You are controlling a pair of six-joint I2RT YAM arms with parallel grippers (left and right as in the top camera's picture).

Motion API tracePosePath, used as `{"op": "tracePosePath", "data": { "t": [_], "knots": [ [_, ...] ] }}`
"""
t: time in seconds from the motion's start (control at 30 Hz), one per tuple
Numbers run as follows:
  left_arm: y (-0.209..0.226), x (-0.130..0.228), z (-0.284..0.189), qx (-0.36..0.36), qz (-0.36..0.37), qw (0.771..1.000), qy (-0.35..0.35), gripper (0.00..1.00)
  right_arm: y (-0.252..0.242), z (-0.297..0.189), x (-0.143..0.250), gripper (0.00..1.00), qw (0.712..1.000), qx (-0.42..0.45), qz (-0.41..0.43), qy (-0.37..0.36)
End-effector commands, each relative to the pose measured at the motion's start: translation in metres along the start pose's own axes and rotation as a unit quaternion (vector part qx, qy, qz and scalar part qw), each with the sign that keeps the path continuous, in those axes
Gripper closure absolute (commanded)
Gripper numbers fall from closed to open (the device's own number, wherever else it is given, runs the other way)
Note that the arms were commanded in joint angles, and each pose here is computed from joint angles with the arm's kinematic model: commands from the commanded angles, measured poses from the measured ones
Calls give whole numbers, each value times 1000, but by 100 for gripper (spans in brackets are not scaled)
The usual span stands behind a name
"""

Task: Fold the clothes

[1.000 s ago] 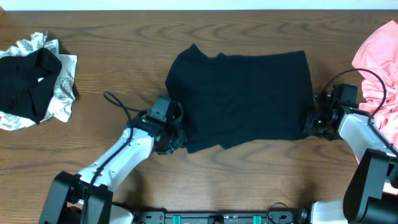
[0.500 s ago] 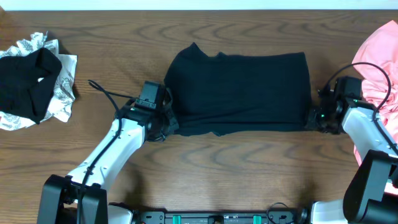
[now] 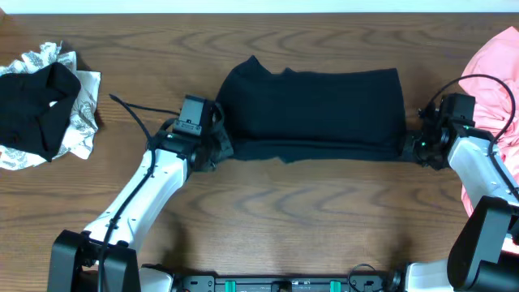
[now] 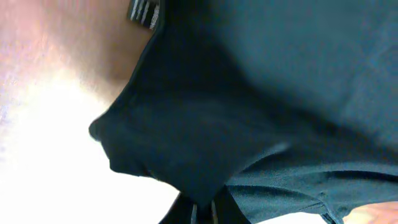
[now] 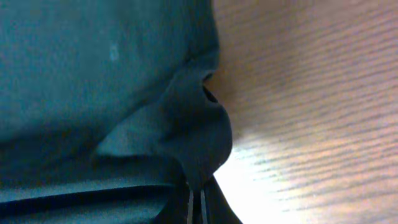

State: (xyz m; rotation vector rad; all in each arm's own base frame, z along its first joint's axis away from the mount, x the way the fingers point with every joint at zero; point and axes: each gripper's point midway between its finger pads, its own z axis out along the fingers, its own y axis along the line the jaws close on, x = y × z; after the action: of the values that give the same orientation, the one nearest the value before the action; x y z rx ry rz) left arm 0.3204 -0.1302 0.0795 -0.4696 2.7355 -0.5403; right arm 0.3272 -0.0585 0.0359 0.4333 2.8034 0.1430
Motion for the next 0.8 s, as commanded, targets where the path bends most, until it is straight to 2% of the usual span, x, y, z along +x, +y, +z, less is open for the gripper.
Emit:
{"op": "tracePosePath", "data": {
  "t": [0.0,0.47,0.77],
  "knots": [
    [0,-16,-2,-8,5,1000,-27,94,-2,-3,-13,99,1000,6,12,-20],
    [-6,-44,-4,-4,14,996,-90,94,1,-5,-40,99,997,0,13,-74],
    [-5,-49,18,-6,21,996,-87,94,2,-7,-50,99,995,-1,10,-95]
  ]
}}
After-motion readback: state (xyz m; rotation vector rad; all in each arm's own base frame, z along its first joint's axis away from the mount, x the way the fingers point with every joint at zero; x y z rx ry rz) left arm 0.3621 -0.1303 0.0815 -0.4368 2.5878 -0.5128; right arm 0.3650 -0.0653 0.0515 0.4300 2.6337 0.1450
